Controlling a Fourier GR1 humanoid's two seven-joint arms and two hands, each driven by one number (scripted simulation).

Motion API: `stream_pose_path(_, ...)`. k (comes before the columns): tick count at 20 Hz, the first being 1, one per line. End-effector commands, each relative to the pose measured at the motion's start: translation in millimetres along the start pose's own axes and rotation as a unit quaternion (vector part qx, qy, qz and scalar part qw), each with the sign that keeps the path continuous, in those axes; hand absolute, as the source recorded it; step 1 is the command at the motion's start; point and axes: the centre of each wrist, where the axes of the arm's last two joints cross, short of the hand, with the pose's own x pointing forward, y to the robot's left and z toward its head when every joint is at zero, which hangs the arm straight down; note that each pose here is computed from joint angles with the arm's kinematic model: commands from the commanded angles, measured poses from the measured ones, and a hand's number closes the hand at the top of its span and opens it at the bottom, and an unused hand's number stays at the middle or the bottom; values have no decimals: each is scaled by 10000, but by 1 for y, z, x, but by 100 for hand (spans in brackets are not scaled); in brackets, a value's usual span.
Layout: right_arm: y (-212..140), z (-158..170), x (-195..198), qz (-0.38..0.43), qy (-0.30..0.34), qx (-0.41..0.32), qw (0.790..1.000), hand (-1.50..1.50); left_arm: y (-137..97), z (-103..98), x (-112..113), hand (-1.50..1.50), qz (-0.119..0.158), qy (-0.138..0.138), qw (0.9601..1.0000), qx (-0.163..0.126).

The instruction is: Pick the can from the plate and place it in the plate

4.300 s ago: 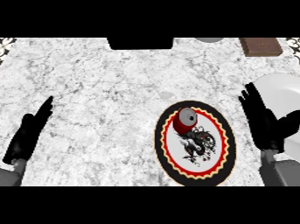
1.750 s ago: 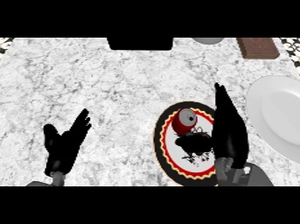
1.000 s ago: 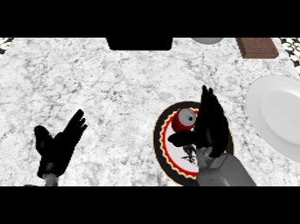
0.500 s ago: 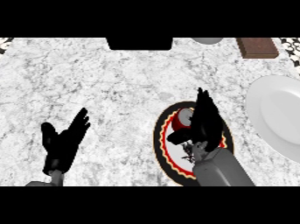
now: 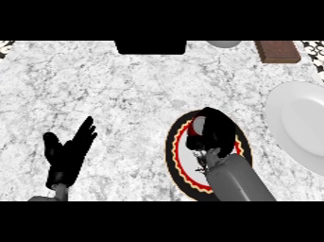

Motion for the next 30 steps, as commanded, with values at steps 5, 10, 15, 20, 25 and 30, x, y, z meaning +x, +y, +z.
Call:
stream_pose_path(5,12,4,-1,290,53,-537,9981,150,-7,11,-6,0,-14,67,9999,-89)
stream_pose_path(10,44,85,-58,1157,-2570,700,9569,150,4,4,-8,0,70,100,9997,217)
stream_pose_path(15,4,135,-84,176,-4115,-136,9111,150,10,6,-15,0,128,109,9995,257)
stream_pose_path(20,-46,167,-132,-438,-4068,-977,9072,150,15,14,-7,0,74,49,9996,263)
stream_pose_path(25,-75,165,-155,-1470,-3588,-1619,9075,150,4,2,-7,0,110,87,9998,136)
stream_pose_path(30,-88,140,-179,-1991,-2970,-1980,9127,150,-2,9,-8,0,30,-7,10000,50)
